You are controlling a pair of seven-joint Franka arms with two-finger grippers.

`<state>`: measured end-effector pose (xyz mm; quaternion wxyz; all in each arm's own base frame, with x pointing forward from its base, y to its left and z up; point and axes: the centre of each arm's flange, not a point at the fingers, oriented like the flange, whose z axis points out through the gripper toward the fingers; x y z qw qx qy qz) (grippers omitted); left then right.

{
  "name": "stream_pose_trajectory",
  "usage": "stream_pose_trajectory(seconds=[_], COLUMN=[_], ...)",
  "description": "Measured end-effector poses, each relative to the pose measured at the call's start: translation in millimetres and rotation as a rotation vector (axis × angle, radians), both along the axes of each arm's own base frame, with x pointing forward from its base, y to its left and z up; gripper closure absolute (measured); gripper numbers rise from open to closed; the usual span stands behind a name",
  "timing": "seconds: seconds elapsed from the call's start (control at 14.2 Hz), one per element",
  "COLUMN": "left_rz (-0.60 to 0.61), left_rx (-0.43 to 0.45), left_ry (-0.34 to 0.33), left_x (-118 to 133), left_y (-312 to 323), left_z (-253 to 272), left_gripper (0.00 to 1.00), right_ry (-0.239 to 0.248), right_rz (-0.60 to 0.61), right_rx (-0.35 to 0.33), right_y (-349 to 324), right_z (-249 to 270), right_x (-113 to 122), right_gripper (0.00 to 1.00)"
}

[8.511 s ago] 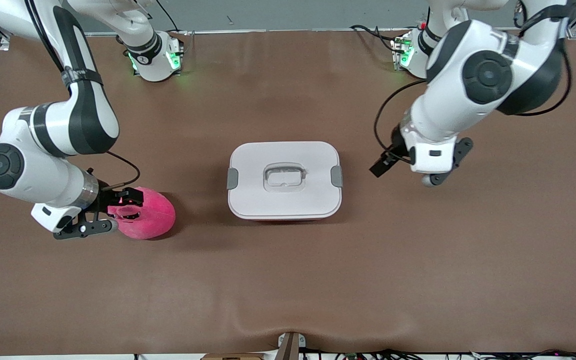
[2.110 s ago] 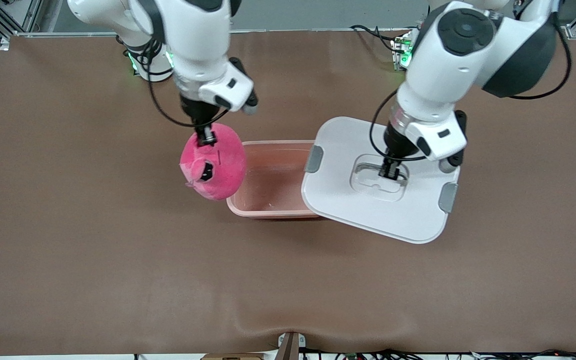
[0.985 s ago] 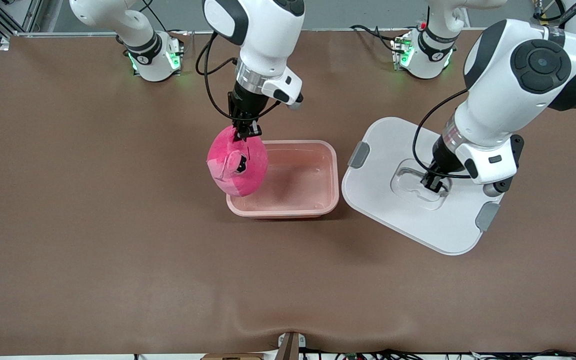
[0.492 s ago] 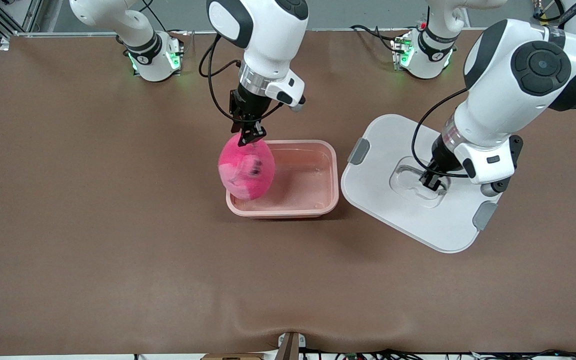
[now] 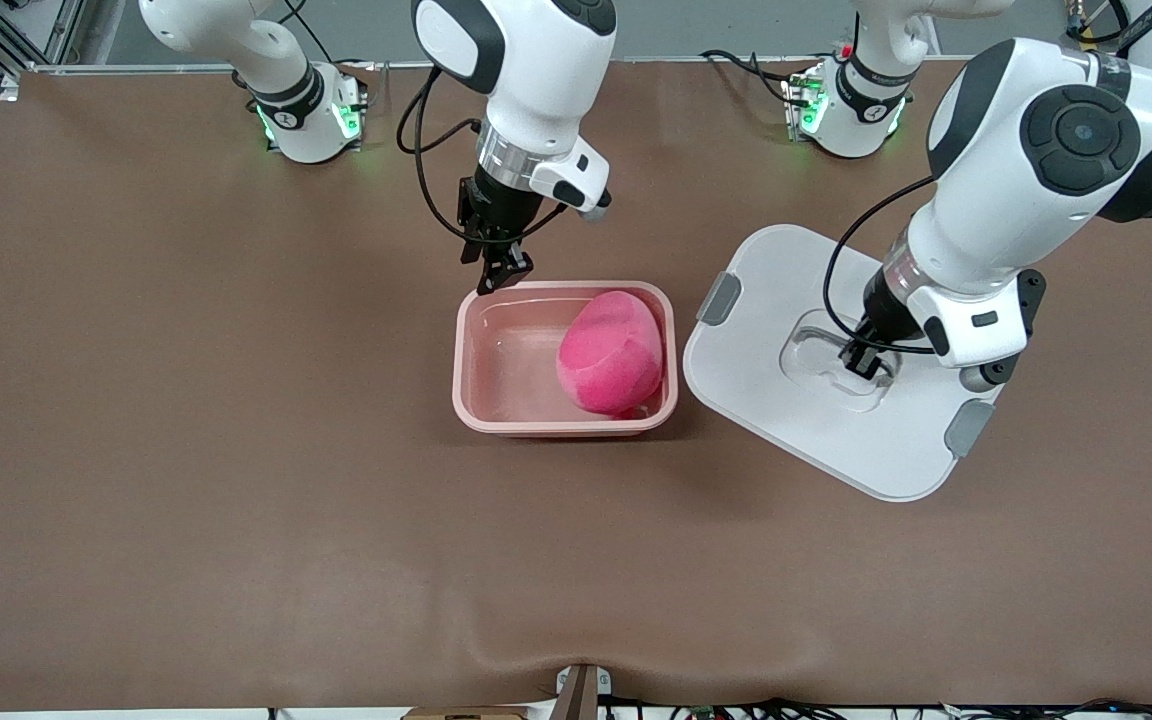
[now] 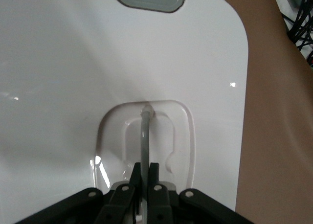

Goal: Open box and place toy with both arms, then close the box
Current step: 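Lower the lid onto the box with the left gripper while the right gripper withdraws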

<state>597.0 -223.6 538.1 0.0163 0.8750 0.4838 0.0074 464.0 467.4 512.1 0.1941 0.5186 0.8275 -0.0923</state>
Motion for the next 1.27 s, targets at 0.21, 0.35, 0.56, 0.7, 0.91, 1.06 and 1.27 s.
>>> stream_pose_trajectory(seconds=[0.21,0.35,0.56,0.7,0.91,1.06,1.27], left_rz=[-0.001,0.006,0.071,0.111,0.240,0.325,0.440], left_rx=[0.000,-0.007,-0.038,-0.051,-0.084,-0.083,-0.108], left_ry=[0.002,0.006,0.029,0.034,0.018,-0.010,-0.061], left_x=[-0.5,-2.2,-7.8,-14.1,-27.5,-40.4,-59.5], left_y=[-0.8,-5.5,-23.1,-48.7,-108.1,-148.7,-196.5], left_z=[-0.4,-0.8,-5.4,-12.0,-29.3,-43.6,-54.7], left_gripper=[0.93,0.93,0.93,0.93,0.93,0.93,0.93], right_ry=[-0.015,-0.022,-0.017,-0.033,-0.056,-0.051,-0.064], right_rz=[-0.028,-0.054,-0.135,-0.216,-0.331,-0.412,-0.629], right_rx=[0.013,0.024,0.075,0.112,0.151,0.193,0.273], right_y=[-11.8,-24.1,-61.8,-107.8,-177.3,-212.4,-263.2], right_z=[10.9,17.7,38.1,66.1,100.5,107.9,111.6], right_x=[13.1,24.2,47.9,67.4,88.6,101.1,118.5], right_gripper=[0.30,0.10,0.00,0.00,0.00,0.00,0.00])
